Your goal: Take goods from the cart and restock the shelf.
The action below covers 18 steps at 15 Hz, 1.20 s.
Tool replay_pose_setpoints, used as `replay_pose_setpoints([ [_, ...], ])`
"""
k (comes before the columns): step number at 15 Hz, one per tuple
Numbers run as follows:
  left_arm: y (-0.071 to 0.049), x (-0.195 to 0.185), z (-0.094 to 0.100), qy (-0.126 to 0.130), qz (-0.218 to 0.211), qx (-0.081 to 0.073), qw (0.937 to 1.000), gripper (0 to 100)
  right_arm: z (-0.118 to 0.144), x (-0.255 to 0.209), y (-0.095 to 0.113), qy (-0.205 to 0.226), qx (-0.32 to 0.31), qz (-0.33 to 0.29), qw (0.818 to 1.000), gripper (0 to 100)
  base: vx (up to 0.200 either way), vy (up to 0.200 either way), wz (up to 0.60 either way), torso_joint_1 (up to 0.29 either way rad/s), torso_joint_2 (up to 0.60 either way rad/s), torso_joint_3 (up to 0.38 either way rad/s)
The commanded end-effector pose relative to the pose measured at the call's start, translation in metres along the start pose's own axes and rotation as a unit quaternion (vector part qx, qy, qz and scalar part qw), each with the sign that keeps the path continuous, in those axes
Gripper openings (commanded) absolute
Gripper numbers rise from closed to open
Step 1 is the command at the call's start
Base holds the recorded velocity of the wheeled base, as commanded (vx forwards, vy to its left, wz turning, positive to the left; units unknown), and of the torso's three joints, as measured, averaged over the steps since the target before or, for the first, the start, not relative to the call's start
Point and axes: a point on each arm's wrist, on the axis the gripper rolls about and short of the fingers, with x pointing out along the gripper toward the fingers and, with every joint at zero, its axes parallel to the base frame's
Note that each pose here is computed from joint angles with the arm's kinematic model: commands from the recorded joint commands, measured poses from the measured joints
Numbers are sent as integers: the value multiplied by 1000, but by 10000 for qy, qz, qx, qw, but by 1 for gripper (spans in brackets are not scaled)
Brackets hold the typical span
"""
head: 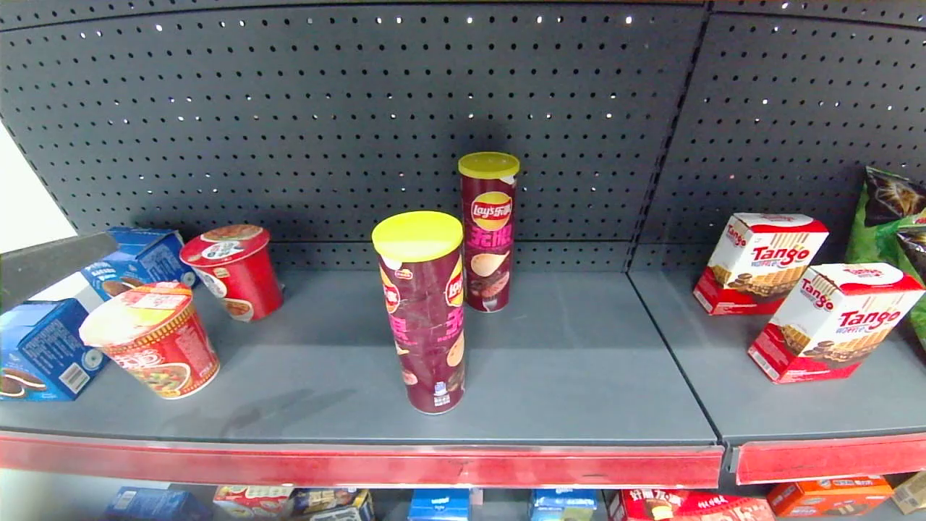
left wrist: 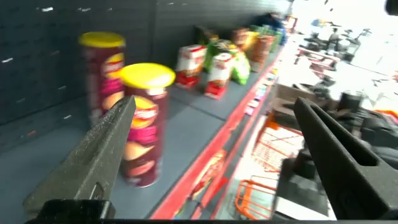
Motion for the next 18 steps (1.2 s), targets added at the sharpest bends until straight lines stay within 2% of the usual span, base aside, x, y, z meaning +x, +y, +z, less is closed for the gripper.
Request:
replay_pose_setpoints([
  [1,-15,1,0,-12,-319,75,9995,100,0,0,0,12,-5,2,10000,100,0,0,0,0,0,0],
  [2,-16,2,-2,32,-359,-54,9993,100,0,0,0,12,3,2,10000,100,0,0,0,0,0,0],
  [3,-22,-1,-6,139,-330,-375,9987,100,0,0,0,12,3,2,10000,100,0,0,0,0,0,0],
  [4,-23,-1,-6,154,-336,-413,9985,100,0,0,0,12,-5,2,10000,100,0,0,0,0,0,0],
  [5,-38,-4,-12,281,-555,-675,9958,100,0,0,0,12,-5,-6,10000,100,0,0,0,0,0,0],
  [6,-60,-10,-15,314,-995,-753,9917,100,0,0,0,12,-5,2,10000,100,0,0,0,0,0,0],
  [7,-70,-15,-17,215,-1129,-682,9910,100,0,0,0,12,-5,2,10000,100,0,0,0,0,0,0],
  [9,-69,-16,-22,213,-1045,-714,9917,100,0,0,0,12,3,2,10000,100,0,0,0,0,0,0],
  [11,-71,-21,-27,157,-784,-648,9947,100,0,0,0,12,3,-6,10000,100,0,0,0,0,0,0],
  [13,-72,-30,-47,160,-435,-723,9963,100,0,0,0,12,-5,2,10000,100,0,0,0,0,0,0],
  [15,-73,-31,-50,132,-343,-622,9974,100,0,0,0,12,-5,2,10000,100,0,0,0,0,0,0],
  [16,-76,-30,-39,89,-381,-489,9980,100,0,0,0,12,-5,2,10000,100,0,0,0,0,0,0],
  [17,-77,-29,-35,124,-349,-617,9974,100,0,0,0,19,-5,2,10000,100,0,0,0,0,0,0],
  [18,-76,-29,-34,217,-279,-834,9959,100,0,0,0,12,3,2,10000,100,0,0,0,0,0,0],
])
